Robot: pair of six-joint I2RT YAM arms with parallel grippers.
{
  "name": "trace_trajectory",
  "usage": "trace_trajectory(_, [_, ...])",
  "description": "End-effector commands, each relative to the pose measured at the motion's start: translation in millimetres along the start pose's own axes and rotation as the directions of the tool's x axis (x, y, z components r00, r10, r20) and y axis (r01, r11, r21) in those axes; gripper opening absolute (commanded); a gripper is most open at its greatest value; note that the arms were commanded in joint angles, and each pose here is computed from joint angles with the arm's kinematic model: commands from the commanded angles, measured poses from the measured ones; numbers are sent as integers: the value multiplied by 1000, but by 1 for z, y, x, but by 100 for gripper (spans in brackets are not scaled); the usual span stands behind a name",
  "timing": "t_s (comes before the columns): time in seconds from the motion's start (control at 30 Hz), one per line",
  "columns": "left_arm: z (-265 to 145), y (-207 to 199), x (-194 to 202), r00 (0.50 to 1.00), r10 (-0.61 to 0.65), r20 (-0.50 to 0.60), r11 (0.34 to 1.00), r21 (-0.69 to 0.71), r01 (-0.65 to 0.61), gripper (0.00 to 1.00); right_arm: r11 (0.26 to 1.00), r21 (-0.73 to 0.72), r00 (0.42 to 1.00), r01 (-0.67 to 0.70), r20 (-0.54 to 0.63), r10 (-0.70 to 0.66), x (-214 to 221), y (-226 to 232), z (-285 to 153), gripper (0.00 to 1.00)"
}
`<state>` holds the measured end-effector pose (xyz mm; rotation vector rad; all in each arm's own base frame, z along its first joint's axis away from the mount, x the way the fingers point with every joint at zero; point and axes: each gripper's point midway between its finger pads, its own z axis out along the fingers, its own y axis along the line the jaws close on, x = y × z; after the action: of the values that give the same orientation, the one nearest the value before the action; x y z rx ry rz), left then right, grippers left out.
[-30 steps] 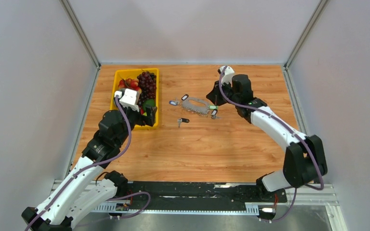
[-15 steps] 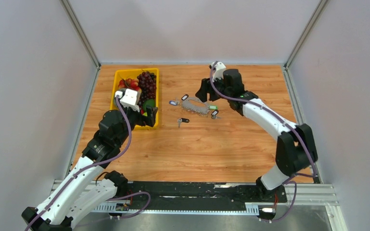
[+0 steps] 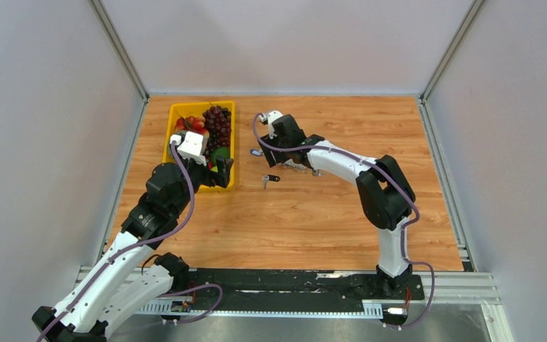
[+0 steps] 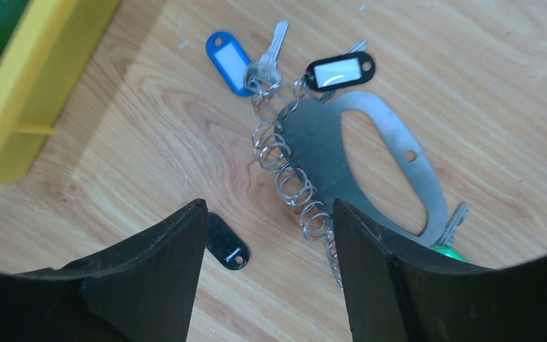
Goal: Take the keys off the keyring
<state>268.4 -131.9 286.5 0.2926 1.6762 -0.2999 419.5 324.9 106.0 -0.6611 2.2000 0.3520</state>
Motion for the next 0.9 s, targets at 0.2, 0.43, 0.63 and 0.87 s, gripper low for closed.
trace_trajectory(0.2, [0, 0, -10, 999, 5, 39, 1000, 4, -5, 100, 986, 137, 990, 90, -117, -74, 30, -19, 37, 61])
trace_trajectory(0.43, [-1, 1, -10, 999, 5, 42, 1000, -3, -5, 100, 971, 207, 980, 118, -179, -81, 53, -32, 49, 53])
trace_trajectory(0.63, [-1, 2, -10, 999, 8, 43, 1000, -9, -8, 100, 957, 215, 962, 194, -235, -142, 71, -31, 53, 10])
trace_trajectory(0.87, [-1, 3, -10, 999, 9, 42, 1000, -14, -9, 100, 949, 231, 972, 213, -149, -182, 41, -21, 25, 0])
